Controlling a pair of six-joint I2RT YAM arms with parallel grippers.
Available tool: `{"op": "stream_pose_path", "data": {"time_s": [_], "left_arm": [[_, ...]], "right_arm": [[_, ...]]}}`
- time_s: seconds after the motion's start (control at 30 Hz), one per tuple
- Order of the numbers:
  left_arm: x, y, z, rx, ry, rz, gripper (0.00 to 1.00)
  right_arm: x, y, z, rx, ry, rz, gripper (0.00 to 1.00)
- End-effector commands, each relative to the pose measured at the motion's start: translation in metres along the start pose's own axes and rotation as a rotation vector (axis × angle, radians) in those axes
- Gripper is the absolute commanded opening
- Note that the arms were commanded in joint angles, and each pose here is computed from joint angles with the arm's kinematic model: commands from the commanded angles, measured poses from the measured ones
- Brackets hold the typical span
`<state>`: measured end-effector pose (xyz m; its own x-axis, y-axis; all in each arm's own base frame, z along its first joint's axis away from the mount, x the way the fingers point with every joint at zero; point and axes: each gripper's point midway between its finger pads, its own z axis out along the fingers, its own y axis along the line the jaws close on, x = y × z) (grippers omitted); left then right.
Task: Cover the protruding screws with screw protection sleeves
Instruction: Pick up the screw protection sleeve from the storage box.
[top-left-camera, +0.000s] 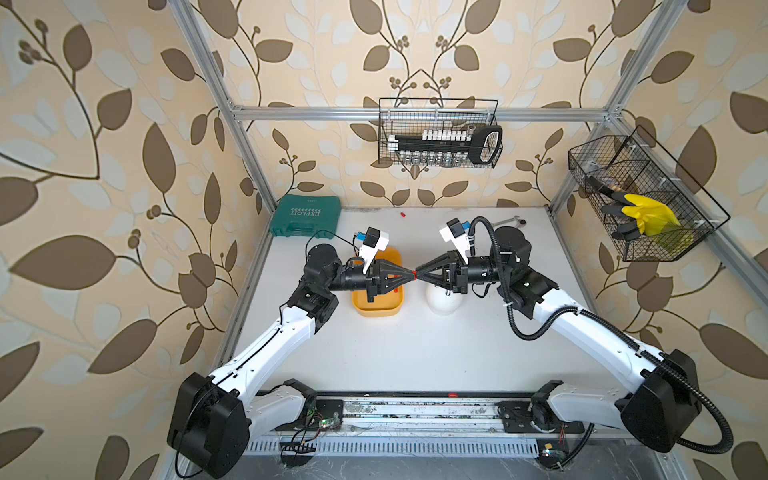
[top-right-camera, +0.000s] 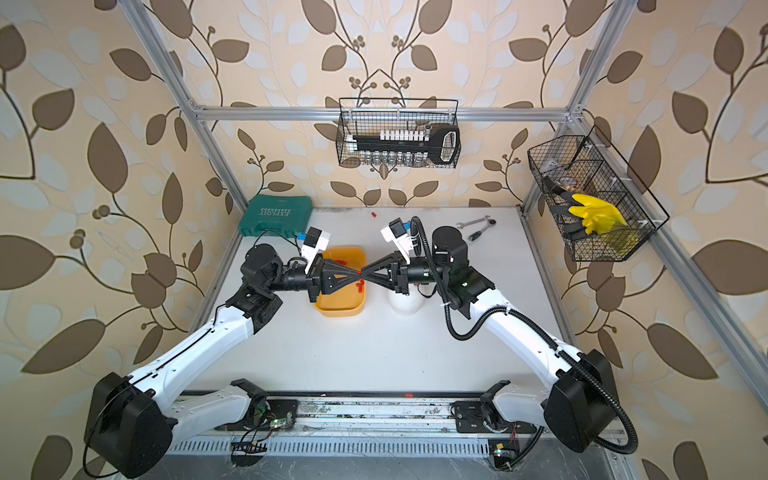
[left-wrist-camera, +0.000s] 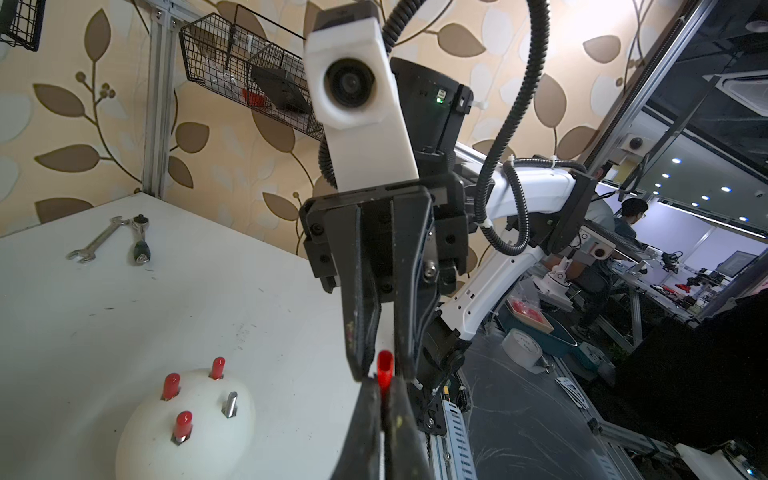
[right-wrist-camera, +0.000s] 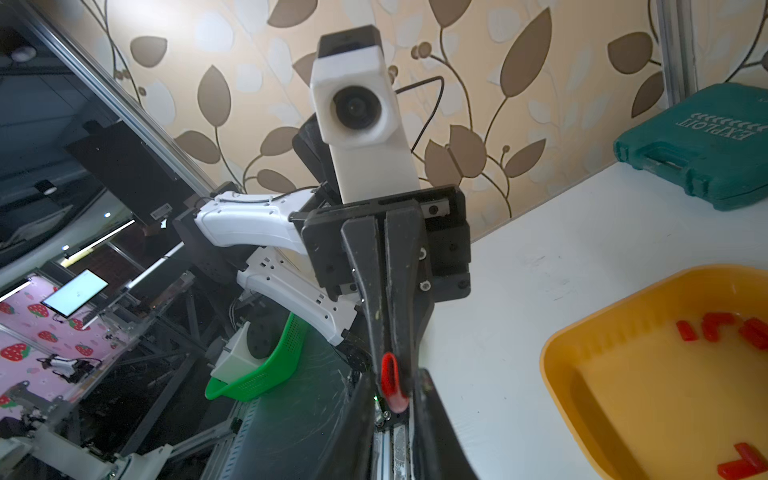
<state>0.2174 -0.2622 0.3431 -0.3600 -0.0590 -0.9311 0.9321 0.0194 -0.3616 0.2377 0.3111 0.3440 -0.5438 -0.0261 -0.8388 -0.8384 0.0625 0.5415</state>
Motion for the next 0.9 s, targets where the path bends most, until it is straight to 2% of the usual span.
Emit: {"op": "stream_pose_path", "data": {"time_s": [0.0,0.1,0.3,0.33,0.37,0.4,0.5,0.63,0.77,0.87], "left_arm": [[-0.017,-0.019,0.000,0.038,-0.020,0.095,0.02],[-0.016,-0.019,0.002,0.046,-0.014,0.090,0.02],[-0.015,-0.020,0.002,0.046,-0.011,0.093,0.03],[-0.015,-0.019,0.002,0.039,-0.015,0.094,0.09],[-0.016,-0.019,0.001,0.029,-0.017,0.099,0.28],[-0.015,-0.016,0.001,0.010,-0.018,0.106,0.39],[-0.013,0.008,-0.008,-0.175,-0.066,0.143,0.52],[-0.004,0.035,-0.025,-0.407,-0.136,0.287,0.51],[0.002,0.039,-0.018,-0.489,-0.124,0.406,0.48],[0.001,0.043,-0.016,-0.530,-0.129,0.446,0.47]], "right_arm": [[-0.008,0.010,0.002,-0.029,0.003,-0.040,0.08],[-0.011,0.010,0.001,-0.022,-0.007,-0.046,0.00],[-0.012,0.012,0.001,-0.025,-0.002,-0.041,0.00],[-0.012,0.011,0.001,-0.018,-0.004,-0.037,0.00],[-0.014,0.009,0.000,-0.003,-0.013,-0.037,0.00],[-0.016,0.007,-0.002,0.019,-0.025,-0.033,0.00],[-0.027,-0.005,-0.008,0.068,-0.074,0.031,0.00],[-0.042,-0.024,-0.013,0.124,-0.158,0.212,0.00],[-0.040,-0.030,-0.013,0.143,-0.174,0.359,0.00],[-0.037,-0.030,-0.016,0.185,-0.178,0.376,0.00]]}}
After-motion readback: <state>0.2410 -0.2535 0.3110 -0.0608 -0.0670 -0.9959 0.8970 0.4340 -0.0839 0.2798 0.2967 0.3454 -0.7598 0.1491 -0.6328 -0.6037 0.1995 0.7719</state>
